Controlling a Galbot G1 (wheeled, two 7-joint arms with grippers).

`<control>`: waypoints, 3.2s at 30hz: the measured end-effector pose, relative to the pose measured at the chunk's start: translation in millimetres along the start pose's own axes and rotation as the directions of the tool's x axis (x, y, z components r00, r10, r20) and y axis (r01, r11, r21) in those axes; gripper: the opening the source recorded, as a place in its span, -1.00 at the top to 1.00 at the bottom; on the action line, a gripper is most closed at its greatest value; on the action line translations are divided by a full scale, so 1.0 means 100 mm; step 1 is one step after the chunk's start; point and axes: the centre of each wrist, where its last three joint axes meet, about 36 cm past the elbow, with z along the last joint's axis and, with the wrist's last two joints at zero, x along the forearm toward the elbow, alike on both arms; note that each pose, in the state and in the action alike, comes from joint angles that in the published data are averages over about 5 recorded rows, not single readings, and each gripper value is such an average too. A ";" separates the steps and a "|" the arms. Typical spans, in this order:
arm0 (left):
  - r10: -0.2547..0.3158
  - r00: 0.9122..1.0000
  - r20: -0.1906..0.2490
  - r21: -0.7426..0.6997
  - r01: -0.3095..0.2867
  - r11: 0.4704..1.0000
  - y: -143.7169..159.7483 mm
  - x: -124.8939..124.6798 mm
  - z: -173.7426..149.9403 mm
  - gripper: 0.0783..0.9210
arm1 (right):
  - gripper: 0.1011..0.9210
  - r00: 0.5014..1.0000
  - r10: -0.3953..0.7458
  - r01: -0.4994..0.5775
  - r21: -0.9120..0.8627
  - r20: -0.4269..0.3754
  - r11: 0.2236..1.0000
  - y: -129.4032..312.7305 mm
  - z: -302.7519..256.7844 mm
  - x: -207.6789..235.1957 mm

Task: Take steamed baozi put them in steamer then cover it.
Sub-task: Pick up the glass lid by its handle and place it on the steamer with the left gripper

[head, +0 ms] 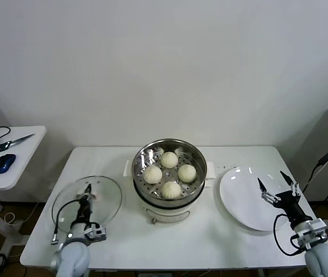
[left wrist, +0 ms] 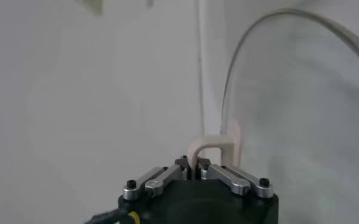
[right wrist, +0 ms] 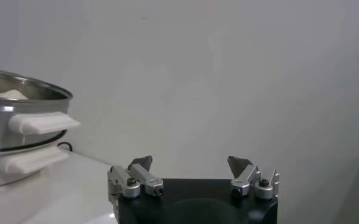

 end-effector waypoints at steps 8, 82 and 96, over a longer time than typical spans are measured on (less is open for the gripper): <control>-0.057 0.998 -0.039 0.011 0.058 0.998 0.27 0.18 0.16 0.82 | -0.76 1.000 0.005 -0.005 0.015 0.007 1.000 -0.07 0.00 -0.05; -0.136 0.978 0.157 0.157 0.111 0.981 1.86 0.54 -3.06 0.82 | -0.76 1.000 0.019 -0.018 0.081 -0.016 0.997 -0.15 0.35 -0.21; -0.120 0.985 0.121 0.117 0.106 0.987 1.72 0.38 -3.08 0.82 | -0.76 1.000 0.017 -0.016 0.086 -0.015 0.996 -0.17 0.37 -0.21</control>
